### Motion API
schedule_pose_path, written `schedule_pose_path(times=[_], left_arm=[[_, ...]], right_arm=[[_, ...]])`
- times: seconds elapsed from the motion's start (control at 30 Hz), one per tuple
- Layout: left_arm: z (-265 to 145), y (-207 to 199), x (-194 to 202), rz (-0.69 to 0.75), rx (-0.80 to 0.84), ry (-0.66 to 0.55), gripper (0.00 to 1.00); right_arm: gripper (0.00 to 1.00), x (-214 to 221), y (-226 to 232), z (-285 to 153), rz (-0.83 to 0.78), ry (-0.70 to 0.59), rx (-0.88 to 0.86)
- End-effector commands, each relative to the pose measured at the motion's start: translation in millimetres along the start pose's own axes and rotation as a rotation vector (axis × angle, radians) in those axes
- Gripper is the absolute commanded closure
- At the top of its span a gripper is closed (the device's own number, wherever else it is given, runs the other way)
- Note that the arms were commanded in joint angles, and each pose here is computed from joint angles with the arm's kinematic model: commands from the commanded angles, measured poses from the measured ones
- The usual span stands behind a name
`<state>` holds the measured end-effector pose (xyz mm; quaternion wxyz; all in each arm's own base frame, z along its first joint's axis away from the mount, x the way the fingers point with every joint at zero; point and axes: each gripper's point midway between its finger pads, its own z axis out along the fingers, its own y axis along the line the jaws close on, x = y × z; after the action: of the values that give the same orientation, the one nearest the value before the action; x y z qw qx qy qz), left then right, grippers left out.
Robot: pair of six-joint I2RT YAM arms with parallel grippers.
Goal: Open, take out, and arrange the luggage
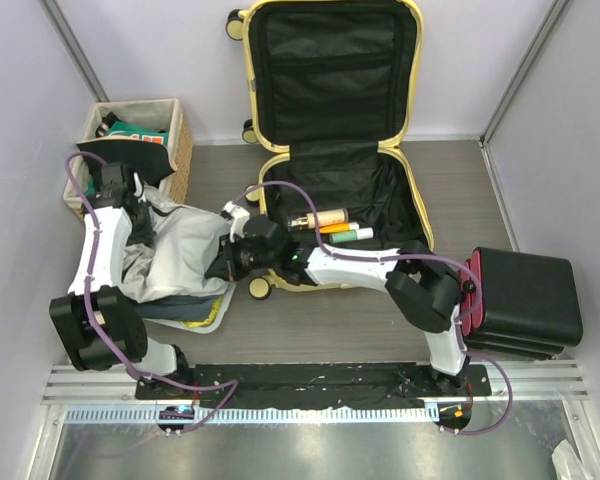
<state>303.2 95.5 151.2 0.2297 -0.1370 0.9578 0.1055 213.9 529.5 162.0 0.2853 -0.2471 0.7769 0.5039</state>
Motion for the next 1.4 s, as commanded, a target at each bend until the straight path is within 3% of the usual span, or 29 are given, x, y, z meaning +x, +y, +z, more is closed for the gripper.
schedule_pose_path(times=[0.0, 0.17, 0.33, 0.37, 0.4, 0.47, 0.5, 0.53, 0.6, 0.63, 0.7, 0.83, 0.87, 0.93, 1.0, 1.03, 1.07, 1.1, 1.17, 1.2, 1.37], left_arm=[[6, 39, -40, -0.030, -0.151, -0.123, 1.00], [33, 38, -21, -0.035, -0.132, -0.001, 1.00], [46, 33, -12, -0.039, -0.122, 0.080, 1.00], [43, 34, -16, -0.050, -0.127, 0.065, 1.00], [35, 36, -21, -0.058, -0.128, 0.032, 0.98], [24, 38, -32, -0.081, -0.132, -0.027, 0.74], [8, 40, -39, -0.095, -0.131, -0.081, 0.62], [-1, 45, -46, -0.111, -0.147, -0.123, 0.38], [-20, 55, -56, -0.139, -0.195, -0.198, 0.20], [-40, 75, -62, -0.170, -0.297, -0.260, 0.07], [-58, 93, -65, -0.204, -0.371, -0.308, 0.00], [-93, 110, -63, -0.283, -0.409, -0.413, 0.00], [-107, 106, -62, -0.305, -0.370, -0.468, 0.00], [-101, 87, -58, -0.375, -0.262, -0.511, 0.00], [-109, 50, -66, -0.420, -0.026, -0.612, 0.00], [-81, 30, -47, -0.477, 0.060, -0.559, 0.00], [-78, 20, -44, -0.519, 0.118, -0.575, 0.00], [-69, 7, -44, -0.548, 0.189, -0.591, 0.00], [-26, -8, -14, -0.649, 0.227, -0.498, 0.00], [-16, -12, -17, -0.671, 0.250, -0.516, 0.00], [43, -27, 14, -0.715, 0.256, -0.384, 0.01]], right_arm=[[0.99, 38, 24, 13, -0.068, 0.137, -0.022], [0.99, 67, 15, 25, -0.105, 0.181, 0.072], [0.98, 62, 5, 12, -0.150, 0.158, 0.165], [0.94, 59, 7, 9, -0.162, 0.154, 0.167], [0.81, 54, 12, 6, -0.171, 0.148, 0.160], [0.64, 42, 28, -6, -0.202, 0.139, 0.125], [0.48, 36, 35, -10, -0.214, 0.131, 0.109], [0.41, 22, 50, -19, -0.229, 0.106, 0.082], [0.28, 10, 63, -31, -0.265, 0.097, 0.061], [0.25, 6, 66, -39, -0.278, 0.099, 0.070], [0.22, -20, 78, -58, -0.327, 0.037, 0.088], [0.25, -47, 83, -80, -0.398, -0.041, 0.133], [0.38, -47, 79, -76, -0.408, -0.039, 0.144], [0.45, -58, 77, -66, -0.441, -0.050, 0.150], [0.48, -60, 70, -40, -0.459, -0.035, 0.145], [0.48, -61, 65, -31, -0.458, -0.028, 0.135], [0.48, -73, 72, -22, -0.460, -0.050, 0.112], [0.48, -53, 48, 4, -0.447, 0.010, 0.129], [0.48, -37, 36, 26, -0.415, 0.060, 0.116], [0.48, -34, 34, 34, -0.401, 0.073, 0.109], [0.49, 65, -30, 62, -0.258, 0.281, 0.197]])
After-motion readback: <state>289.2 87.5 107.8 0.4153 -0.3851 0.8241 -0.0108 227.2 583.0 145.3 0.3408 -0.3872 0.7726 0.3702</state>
